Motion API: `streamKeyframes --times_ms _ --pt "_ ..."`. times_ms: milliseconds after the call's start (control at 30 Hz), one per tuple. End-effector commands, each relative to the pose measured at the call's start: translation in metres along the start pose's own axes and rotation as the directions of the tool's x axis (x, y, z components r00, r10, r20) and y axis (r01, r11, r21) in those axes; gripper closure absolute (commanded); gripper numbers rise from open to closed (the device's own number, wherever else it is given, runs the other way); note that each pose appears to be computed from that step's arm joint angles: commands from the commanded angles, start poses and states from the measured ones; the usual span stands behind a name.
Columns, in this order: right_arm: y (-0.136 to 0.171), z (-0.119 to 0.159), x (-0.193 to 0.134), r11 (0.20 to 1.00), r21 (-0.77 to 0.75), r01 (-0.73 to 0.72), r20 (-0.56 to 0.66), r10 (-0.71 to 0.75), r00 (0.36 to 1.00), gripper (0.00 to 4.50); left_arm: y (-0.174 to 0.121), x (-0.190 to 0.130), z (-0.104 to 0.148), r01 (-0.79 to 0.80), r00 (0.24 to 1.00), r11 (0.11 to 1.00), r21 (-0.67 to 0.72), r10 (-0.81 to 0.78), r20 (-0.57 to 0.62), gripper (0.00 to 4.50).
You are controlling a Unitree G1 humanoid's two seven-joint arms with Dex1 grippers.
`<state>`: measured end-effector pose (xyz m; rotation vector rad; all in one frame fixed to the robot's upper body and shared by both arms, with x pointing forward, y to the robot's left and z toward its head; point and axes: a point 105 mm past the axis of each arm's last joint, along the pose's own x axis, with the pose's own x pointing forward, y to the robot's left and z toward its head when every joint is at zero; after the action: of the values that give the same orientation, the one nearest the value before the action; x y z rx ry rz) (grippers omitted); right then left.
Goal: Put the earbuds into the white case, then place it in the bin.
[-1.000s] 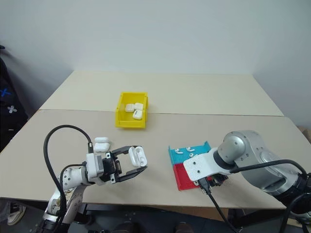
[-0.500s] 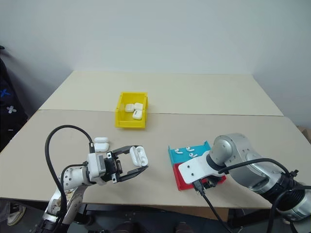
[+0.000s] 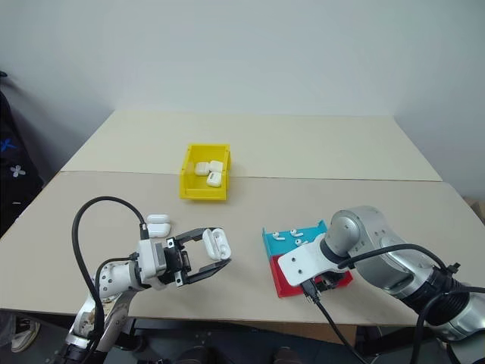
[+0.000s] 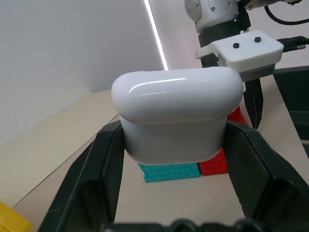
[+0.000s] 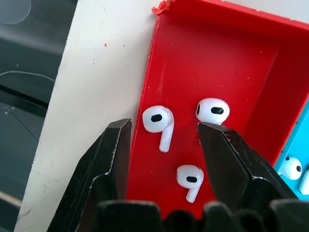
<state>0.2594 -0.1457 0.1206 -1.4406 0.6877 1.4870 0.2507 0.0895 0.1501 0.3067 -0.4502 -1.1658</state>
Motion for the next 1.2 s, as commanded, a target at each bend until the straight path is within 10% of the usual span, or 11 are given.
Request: streamKeyframes --times_ms 33,167,333,1200 --pt "0.003 0.005 0.001 0.999 -0.032 -0.02 0.008 0.021 1.0 1.87 -0.002 0.002 0.012 0.012 1.0 0.999 0.05 -0.013 0.025 1.73" --pt "0.003 0.004 0.004 0.999 -0.031 -0.021 0.006 0.021 1.0 1.87 -0.001 0.001 0.011 0.01 1.0 0.999 0.047 -0.011 0.016 1.73" --pt "0.002 0.003 0.005 0.999 -0.035 -0.012 0.002 0.012 1.0 3.07 -0.001 0.0 0.012 0.015 1.0 0.999 0.044 -0.016 0.01 1.73" --pt "0.008 0.008 -0.019 0.939 -0.343 0.033 0.074 -0.008 0.997 3.07 -0.003 0.002 0.009 0.033 0.999 0.999 0.03 -0.033 -0.003 1.73"
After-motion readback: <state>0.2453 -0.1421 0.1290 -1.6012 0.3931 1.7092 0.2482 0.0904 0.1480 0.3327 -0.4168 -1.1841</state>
